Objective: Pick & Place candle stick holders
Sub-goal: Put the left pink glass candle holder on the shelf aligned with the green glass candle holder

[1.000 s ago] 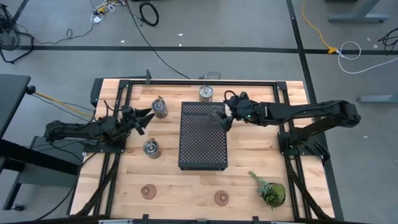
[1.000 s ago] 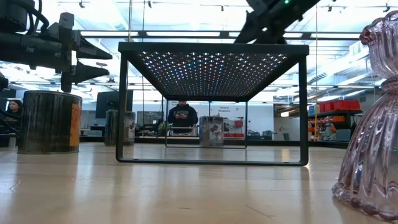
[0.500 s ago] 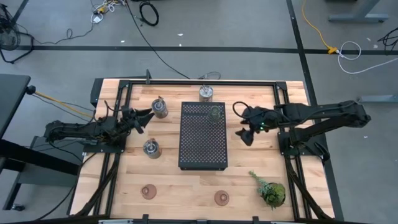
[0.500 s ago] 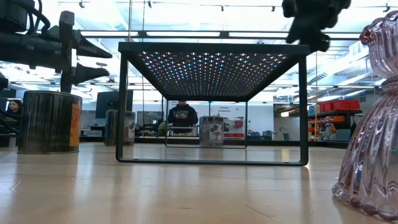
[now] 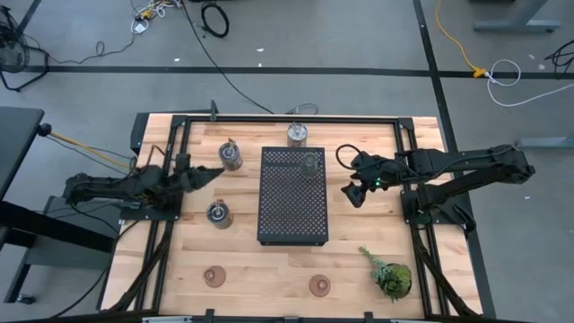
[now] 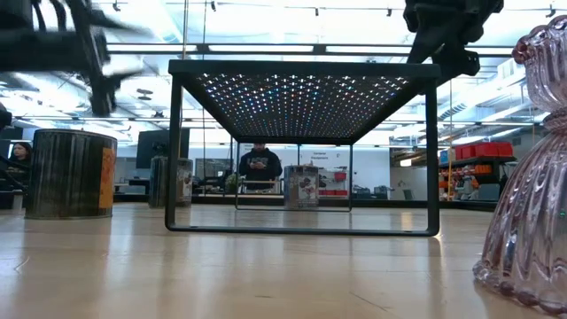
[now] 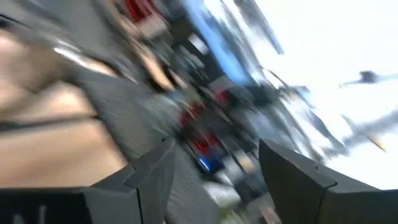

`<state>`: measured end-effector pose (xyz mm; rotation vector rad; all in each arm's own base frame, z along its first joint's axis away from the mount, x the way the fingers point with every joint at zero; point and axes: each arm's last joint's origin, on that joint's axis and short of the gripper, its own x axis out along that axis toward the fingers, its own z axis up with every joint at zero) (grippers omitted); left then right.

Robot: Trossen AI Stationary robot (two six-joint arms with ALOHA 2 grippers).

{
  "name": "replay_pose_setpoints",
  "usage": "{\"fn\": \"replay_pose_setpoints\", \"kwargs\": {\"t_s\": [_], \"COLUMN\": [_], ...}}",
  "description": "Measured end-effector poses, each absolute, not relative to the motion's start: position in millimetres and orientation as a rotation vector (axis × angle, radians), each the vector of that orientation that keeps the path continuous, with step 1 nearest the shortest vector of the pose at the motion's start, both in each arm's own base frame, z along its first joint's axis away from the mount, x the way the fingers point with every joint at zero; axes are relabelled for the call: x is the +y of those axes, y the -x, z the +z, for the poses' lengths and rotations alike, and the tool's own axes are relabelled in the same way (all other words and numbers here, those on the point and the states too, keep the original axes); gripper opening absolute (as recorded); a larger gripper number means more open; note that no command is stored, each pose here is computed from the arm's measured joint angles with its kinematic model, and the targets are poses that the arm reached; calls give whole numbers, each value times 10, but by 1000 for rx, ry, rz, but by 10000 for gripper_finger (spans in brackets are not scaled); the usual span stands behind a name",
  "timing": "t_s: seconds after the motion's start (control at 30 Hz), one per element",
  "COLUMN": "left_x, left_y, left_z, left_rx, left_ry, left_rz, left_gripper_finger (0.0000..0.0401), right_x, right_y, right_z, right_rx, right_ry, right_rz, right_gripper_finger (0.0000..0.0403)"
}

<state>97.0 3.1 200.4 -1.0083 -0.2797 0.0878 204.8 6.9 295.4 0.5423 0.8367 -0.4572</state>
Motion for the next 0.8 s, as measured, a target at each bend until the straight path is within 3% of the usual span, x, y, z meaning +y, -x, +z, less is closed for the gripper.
{"fn": "replay_pose_setpoints", "kwargs": {"t_s": [0.1, 0.27, 0.6, 0.8], "left_x": [-23, -129, -741, -1252], "left_y": [-975, -1106, -1790, -1907], "left_z": [2202, 2566, 2997, 2893], "left_rx": [-178, 96, 686, 1098], "left_ry": [998, 971, 916, 886], "left_rz": [-2, 14, 35, 287], "left_gripper_finger": [236, 236, 236, 236], "right_x": [64, 76, 63, 38], "right_y": [-2050, -2048, -1838, -1758], "right_z": [2952, 2948, 2847, 2857], "right_rx": [827, 849, 1083, 1109], "right_ry": [-562, -580, -427, -278], "right_rz": [-480, -445, -476, -506], "right_gripper_finger": [302, 302, 302, 302]}}
